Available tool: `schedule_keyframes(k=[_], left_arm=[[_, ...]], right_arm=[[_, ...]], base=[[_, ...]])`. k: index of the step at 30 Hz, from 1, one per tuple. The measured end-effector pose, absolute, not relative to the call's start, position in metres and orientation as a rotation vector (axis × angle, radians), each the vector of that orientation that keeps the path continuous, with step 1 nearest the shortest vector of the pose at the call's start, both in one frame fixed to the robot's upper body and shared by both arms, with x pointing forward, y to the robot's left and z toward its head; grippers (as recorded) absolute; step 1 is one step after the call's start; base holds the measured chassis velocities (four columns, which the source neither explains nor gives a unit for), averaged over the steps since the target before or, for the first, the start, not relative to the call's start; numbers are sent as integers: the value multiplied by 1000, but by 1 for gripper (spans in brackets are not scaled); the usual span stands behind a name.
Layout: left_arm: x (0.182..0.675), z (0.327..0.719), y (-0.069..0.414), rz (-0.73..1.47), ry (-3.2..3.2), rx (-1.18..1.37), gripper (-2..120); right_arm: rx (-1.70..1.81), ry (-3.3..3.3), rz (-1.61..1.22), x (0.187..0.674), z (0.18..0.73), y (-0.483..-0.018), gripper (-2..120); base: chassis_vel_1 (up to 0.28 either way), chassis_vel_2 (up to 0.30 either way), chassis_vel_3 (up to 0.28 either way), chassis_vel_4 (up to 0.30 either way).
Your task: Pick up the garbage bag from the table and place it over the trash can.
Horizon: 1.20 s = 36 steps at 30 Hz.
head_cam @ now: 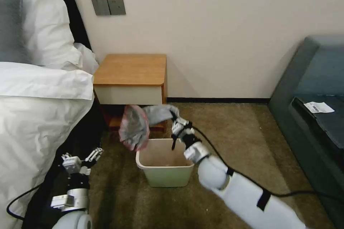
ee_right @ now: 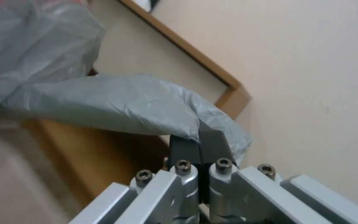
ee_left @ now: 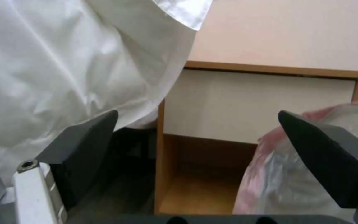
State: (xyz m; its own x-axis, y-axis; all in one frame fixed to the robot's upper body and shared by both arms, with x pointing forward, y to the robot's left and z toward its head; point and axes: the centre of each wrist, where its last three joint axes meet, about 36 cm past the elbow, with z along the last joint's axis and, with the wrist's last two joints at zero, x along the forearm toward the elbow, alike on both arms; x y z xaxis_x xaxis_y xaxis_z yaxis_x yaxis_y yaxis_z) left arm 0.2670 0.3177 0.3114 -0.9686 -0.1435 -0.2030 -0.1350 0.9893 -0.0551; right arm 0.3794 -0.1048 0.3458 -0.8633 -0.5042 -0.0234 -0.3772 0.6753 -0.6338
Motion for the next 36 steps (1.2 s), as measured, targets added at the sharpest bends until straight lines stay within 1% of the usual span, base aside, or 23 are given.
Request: schedule_keyframes(k=[3,11,16,20,26,27,29,30,32,33,34,35,36], left_arm=[[268,312,319,-54,2923,-205,97],[267,315,318,-37,2921,-201,97],[263,325,317,50,2921,-150,97],[262,329,319,94,2920,-121,97],[264,332,318,95,2922,-128,97],[264,332,318,95,2923,-128,97],[264,333,317,95,2925,-129,97],[264,333,317,95,2925,-129,97],[265,334,317,94,2930,-128,97],[265,335,317,95,2935,-127,97],[265,337,316,96,2941,-122,97],[265,337,316,96,2941,-122,97],[264,340,316,98,2955,-110,97]], right_arm=[[-752,2684,-972,355,339,-106,0],[-753,2702,-983,327,332,-113,0],[-753,2835,-944,302,334,-119,0],[-760,2886,-903,295,335,-119,0],[-783,2969,-817,290,345,-116,0],[-795,2986,-801,289,347,-116,3],[-820,3044,-755,286,353,-115,12],[-820,3044,-755,286,353,-115,12],[-845,3113,-709,286,360,-116,21],[-853,3142,-692,286,362,-117,27],[-855,3161,-681,288,365,-118,30],[-855,3161,-681,288,365,-118,30],[-858,3183,-669,289,367,-118,36]], base=[[0,0,0,0],[0,0,0,0],[0,0,0,0],[0,0,0,0],[0,0,0,0],[0,0,0,0],[0,0,0,0],[0,0,0,0],[0,0,0,0],[0,0,0,0],[0,0,0,0],[0,0,0,0],[0,0,0,0]])
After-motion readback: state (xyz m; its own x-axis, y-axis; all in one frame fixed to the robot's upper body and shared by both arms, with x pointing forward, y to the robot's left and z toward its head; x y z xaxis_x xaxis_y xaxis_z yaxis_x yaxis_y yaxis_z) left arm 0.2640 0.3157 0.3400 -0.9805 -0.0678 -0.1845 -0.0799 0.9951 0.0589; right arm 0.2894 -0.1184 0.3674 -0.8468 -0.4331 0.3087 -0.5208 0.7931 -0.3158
